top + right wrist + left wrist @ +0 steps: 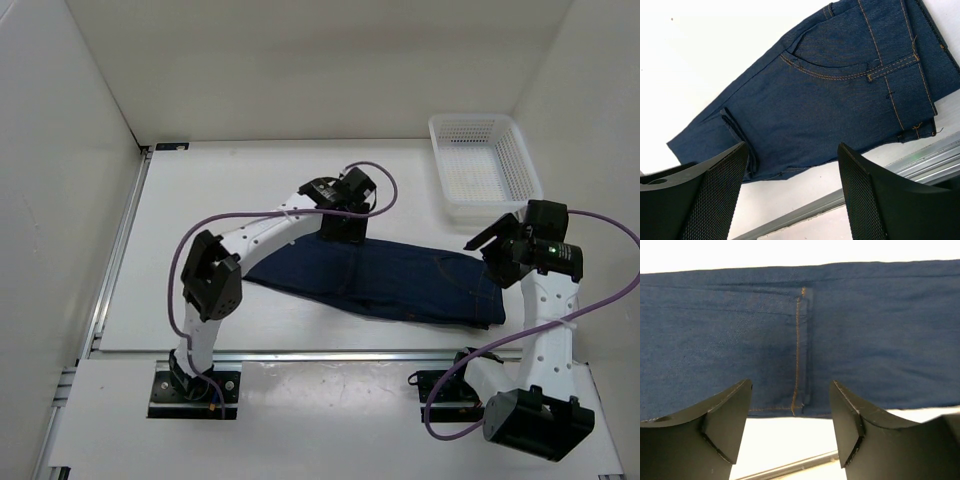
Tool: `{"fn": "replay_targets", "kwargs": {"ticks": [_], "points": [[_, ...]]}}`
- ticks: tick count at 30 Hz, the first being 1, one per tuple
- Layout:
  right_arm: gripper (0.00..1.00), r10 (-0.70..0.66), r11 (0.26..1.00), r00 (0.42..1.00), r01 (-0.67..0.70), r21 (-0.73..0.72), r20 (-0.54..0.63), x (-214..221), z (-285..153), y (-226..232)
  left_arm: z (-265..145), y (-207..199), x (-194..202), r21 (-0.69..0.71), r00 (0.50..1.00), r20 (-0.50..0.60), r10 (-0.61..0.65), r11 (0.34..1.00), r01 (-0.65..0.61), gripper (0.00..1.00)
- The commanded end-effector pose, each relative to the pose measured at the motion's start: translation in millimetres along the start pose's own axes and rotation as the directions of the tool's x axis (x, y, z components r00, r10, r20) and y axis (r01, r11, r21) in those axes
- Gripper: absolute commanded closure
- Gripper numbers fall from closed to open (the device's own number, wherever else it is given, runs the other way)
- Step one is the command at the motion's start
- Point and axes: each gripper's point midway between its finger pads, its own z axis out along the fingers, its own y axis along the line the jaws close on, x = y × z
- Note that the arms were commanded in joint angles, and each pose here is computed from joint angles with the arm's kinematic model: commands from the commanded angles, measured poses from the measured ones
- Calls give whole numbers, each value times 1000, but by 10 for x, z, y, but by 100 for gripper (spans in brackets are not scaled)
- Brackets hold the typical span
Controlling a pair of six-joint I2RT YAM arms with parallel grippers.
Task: Fold and stack the trousers
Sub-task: Fold the trousers
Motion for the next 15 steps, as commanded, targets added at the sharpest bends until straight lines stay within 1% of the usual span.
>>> {"fn": "replay_targets", "kwargs": {"ticks": [1,2,3,5,6,7,8,9,10,12,14,15], "points": [[23,-36,998,999,36,-47,11,9,-46,65,163,120,273,-98,991,-103,86,990,-97,27],[23,-36,998,999,36,-47,11,9,-46,65,160,212,246,-156,994,-84,64,985,-76,27],[23,-68,996,998,68,-59,3,25,-50,72,165,394,249,-204,995,-89,36,977,-53,27],[23,-106,991,994,105,-81,-9,53,-57,92,49,704,137,-217,998,-57,-34,976,21,27],[23,-120,989,993,118,-89,-12,62,-60,99,131,1135,223,-238,987,-102,-125,966,98,27],[23,-130,988,991,127,-93,-26,97,-41,86,135,1308,122,-211,983,-64,-174,965,157,27],[23,-148,985,989,144,-97,-29,113,-41,95,10,1492,49,-190,976,-31,-217,960,208,29],[23,-146,986,988,142,-88,-43,151,-6,59,17,1845,81,-196,961,-47,-272,946,258,31],[23,-146,985,988,141,-97,-48,167,16,65,-12,1983,54,-204,959,-33,-283,941,271,33],[23,-136,987,988,128,-100,-69,240,71,28,9,2253,45,-240,959,-37,-282,934,265,33],[23,-137,985,987,126,-121,-83,277,88,52,142,2359,81,-254,952,-70,-299,928,272,33],[23,-139,983,987,127,-133,-81,270,87,77,213,2369,95,-236,952,-89,-294,934,267,33]]}}
